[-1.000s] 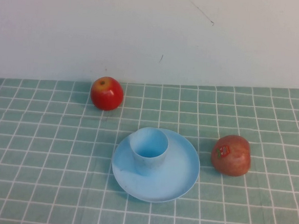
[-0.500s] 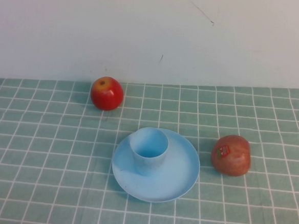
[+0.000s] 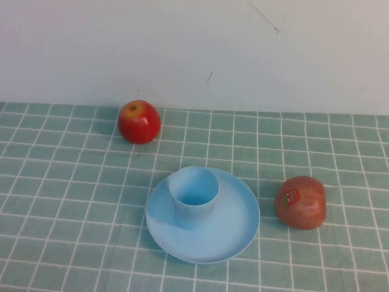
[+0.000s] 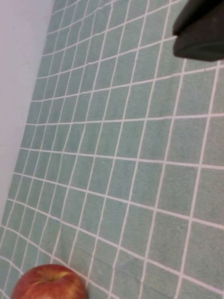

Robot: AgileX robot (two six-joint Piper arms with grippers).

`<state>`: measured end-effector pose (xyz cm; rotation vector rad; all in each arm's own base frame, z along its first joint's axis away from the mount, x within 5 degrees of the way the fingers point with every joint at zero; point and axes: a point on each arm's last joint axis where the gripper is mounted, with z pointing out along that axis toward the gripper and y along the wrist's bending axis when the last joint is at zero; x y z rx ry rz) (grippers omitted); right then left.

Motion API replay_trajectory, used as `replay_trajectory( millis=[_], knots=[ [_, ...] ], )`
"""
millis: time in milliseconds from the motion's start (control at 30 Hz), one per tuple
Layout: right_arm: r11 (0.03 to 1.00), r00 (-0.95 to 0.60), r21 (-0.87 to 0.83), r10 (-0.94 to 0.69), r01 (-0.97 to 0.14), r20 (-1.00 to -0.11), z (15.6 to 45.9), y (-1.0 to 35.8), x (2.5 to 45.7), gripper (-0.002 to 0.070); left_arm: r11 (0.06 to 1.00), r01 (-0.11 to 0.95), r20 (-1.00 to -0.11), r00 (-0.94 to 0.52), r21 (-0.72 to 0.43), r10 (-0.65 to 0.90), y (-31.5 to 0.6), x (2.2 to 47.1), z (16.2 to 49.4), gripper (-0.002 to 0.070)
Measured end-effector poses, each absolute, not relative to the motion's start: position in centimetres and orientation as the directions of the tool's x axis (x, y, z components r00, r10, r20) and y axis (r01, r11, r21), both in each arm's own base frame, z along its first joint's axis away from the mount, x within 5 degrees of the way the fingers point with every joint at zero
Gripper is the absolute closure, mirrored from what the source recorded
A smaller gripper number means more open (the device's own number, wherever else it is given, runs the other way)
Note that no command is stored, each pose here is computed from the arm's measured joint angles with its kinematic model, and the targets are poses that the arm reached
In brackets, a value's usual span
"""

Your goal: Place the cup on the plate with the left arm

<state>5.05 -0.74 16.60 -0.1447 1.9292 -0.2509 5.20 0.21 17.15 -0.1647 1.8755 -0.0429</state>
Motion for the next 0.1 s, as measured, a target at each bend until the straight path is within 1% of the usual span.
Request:
replay_trajectory(
  millis=[100],
  knots=[
    [0.97, -0.363, -0.243, -0.22, 0.019, -0.905, 16.6, -0.74, 5.05, 0.0678, 0.989, -0.092, -0.945, -0.297, -0.115, -0.137, 0.21, 5.2, 17.15, 0.0676]
  ],
)
